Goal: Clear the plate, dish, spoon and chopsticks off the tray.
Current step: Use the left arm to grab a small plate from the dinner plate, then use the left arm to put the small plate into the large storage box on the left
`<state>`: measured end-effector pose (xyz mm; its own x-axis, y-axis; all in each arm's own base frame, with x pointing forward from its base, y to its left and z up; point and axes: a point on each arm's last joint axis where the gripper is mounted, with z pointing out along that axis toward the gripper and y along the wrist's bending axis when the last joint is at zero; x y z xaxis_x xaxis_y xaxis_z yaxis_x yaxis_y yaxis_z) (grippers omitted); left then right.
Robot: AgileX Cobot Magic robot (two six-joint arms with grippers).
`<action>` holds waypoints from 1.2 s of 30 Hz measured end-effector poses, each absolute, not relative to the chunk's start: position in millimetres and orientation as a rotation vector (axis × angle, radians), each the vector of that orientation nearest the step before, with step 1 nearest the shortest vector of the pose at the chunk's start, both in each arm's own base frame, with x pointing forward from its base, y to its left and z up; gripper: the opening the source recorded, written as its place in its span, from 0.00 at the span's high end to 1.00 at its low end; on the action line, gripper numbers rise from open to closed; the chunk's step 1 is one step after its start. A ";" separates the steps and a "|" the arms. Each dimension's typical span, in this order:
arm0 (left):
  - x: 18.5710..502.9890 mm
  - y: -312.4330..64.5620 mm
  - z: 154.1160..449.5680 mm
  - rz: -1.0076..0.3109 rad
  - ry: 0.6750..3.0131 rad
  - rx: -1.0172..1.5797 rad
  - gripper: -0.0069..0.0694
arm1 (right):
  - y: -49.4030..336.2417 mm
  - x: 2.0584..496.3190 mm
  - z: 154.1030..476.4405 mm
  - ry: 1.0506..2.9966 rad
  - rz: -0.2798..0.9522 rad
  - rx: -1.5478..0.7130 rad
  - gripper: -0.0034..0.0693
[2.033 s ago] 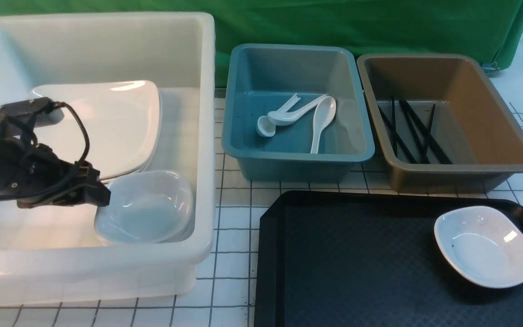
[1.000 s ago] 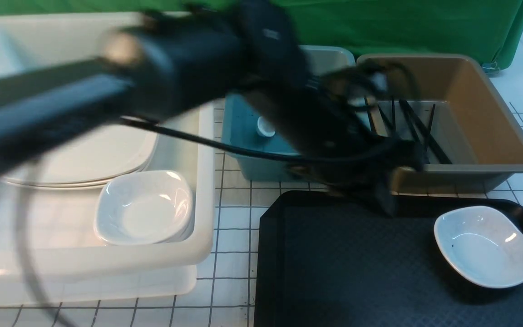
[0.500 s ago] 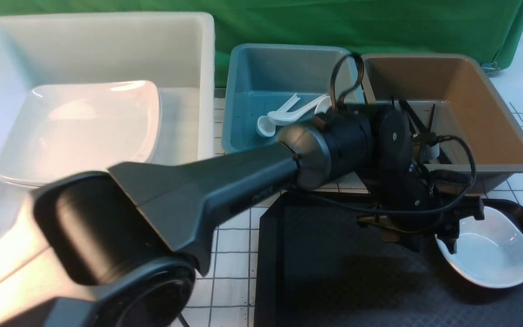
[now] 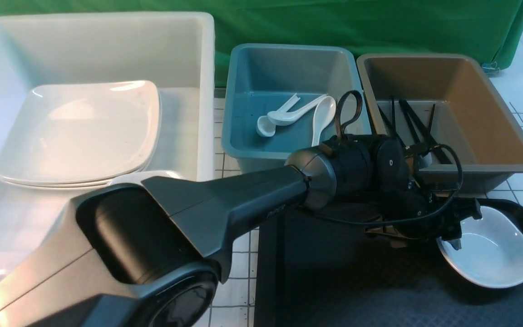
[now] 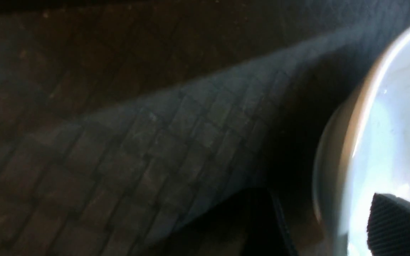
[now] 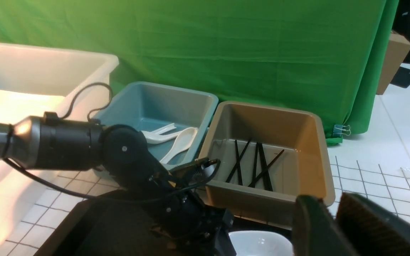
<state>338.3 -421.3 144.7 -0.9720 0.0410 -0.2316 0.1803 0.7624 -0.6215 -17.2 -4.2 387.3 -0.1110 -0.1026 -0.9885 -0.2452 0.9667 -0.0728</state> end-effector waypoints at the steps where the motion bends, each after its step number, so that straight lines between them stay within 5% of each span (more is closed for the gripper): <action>1: 340.2 -422.7 143.8 -1.021 2.734 0.151 0.45 | -4.2 -17.2 387.3 1.684 0.123 -0.265 0.78; 14: 339.5 -425.3 145.4 -1.062 2.716 0.185 0.89 | -4.2 -17.2 387.2 1.685 0.123 -0.265 0.77; 18: 336.7 -417.9 199.9 -1.031 2.601 0.402 0.90 | -4.2 -17.2 387.2 1.685 0.123 -0.265 0.77; 21: 335.2 -396.0 272.4 -0.991 2.439 0.557 0.90 | -4.2 -17.2 387.2 1.685 0.123 -0.265 0.76; 23: 334.2 -361.6 336.7 -0.930 2.311 0.601 0.90 | -4.2 -17.2 387.2 1.685 0.123 -0.265 0.75; 29: 325.7 -235.4 443.1 -0.618 2.253 0.540 0.90 | -4.2 -17.2 387.2 1.686 0.125 -0.263 0.75; 32: 329.5 -165.5 456.6 -0.509 2.329 0.436 0.90 | -4.2 -17.1 387.6 1.684 0.135 -0.251 0.75; 36: 336.8 -89.7 446.1 -0.531 2.392 0.254 0.90 | -4.2 -17.1 387.6 1.684 0.138 -0.248 0.75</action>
<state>336.8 -89.7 446.1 -0.7600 0.0427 -0.6485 0.3130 0.8986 -0.3076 -17.1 -4.2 387.6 -0.1122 -0.0827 -0.9902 -0.2427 0.9686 -0.0534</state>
